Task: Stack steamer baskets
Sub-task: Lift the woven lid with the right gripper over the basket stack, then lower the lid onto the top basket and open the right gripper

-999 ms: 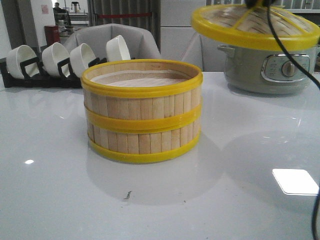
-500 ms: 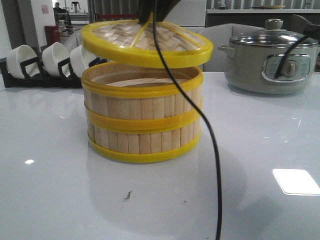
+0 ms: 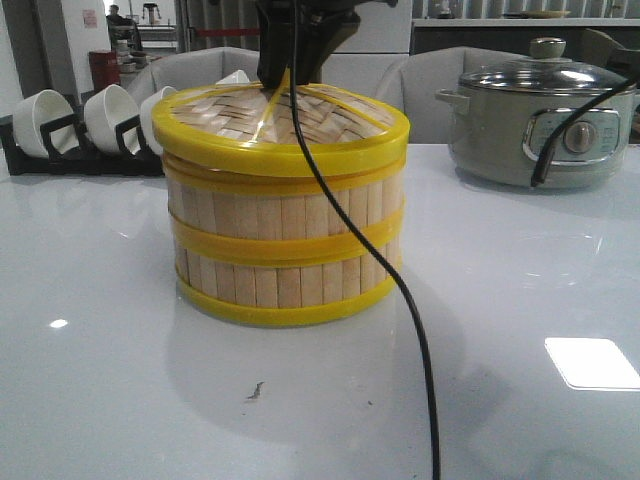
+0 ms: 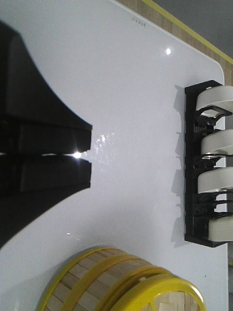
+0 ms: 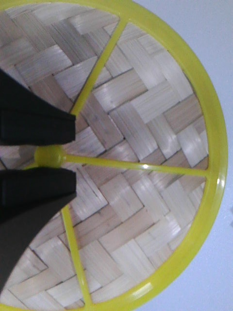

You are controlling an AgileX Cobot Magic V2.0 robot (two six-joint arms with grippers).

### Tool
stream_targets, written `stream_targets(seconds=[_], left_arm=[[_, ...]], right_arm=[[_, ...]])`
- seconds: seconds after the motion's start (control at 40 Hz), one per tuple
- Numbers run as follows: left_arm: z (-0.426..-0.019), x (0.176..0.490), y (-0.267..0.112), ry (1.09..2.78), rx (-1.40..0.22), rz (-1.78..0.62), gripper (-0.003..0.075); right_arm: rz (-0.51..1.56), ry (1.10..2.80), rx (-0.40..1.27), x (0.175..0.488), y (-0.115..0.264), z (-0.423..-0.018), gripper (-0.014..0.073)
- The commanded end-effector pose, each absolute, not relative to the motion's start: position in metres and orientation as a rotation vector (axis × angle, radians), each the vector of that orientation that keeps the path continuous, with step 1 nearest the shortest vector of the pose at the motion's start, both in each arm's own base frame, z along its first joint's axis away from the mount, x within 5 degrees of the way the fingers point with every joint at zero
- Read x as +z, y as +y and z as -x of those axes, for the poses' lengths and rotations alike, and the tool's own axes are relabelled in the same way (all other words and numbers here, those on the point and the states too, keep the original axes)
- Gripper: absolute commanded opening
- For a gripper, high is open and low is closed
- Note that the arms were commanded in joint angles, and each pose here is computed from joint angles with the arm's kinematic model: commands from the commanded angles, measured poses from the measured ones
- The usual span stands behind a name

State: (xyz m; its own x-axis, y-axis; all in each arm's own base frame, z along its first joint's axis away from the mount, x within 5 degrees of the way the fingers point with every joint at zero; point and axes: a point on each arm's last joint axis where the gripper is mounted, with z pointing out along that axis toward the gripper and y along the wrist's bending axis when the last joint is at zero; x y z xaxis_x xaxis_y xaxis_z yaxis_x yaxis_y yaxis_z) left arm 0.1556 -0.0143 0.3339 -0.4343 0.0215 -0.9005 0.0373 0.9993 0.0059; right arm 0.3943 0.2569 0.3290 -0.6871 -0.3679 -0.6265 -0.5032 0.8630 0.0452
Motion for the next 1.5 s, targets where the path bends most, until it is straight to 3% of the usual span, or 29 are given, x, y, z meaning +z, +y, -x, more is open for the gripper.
stream_targets(seconds=[0.0,0.999,1.124,1.349,1.474], left_arm=[[-0.157,0.351,-0.017,1.902,-0.052,-0.045,0.0085],[-0.157,0.351,-0.017,1.902,-0.052,-0.045,0.0085],[-0.157,0.351,-0.017,1.902,-0.052,-0.045,0.0085],[-0.157,0.351,-0.017,1.902,-0.052,-0.045,0.0085],[-0.157,0.351,-0.017,1.902,-0.052,-0.045,0.0085]], right_arm=[[0.602,2.234,0.324,0.375,0.252,-0.386,0.0023],[0.602,2.232,0.324,0.366,0.256,-0.392,0.0034],[0.601,2.228,0.326,0.366,0.256,-0.392,0.0111],[0.595,2.208,0.332,0.367,0.256,-0.393,0.0324],[0.593,2.199,0.334,0.368,0.257,-0.394,0.0333]])
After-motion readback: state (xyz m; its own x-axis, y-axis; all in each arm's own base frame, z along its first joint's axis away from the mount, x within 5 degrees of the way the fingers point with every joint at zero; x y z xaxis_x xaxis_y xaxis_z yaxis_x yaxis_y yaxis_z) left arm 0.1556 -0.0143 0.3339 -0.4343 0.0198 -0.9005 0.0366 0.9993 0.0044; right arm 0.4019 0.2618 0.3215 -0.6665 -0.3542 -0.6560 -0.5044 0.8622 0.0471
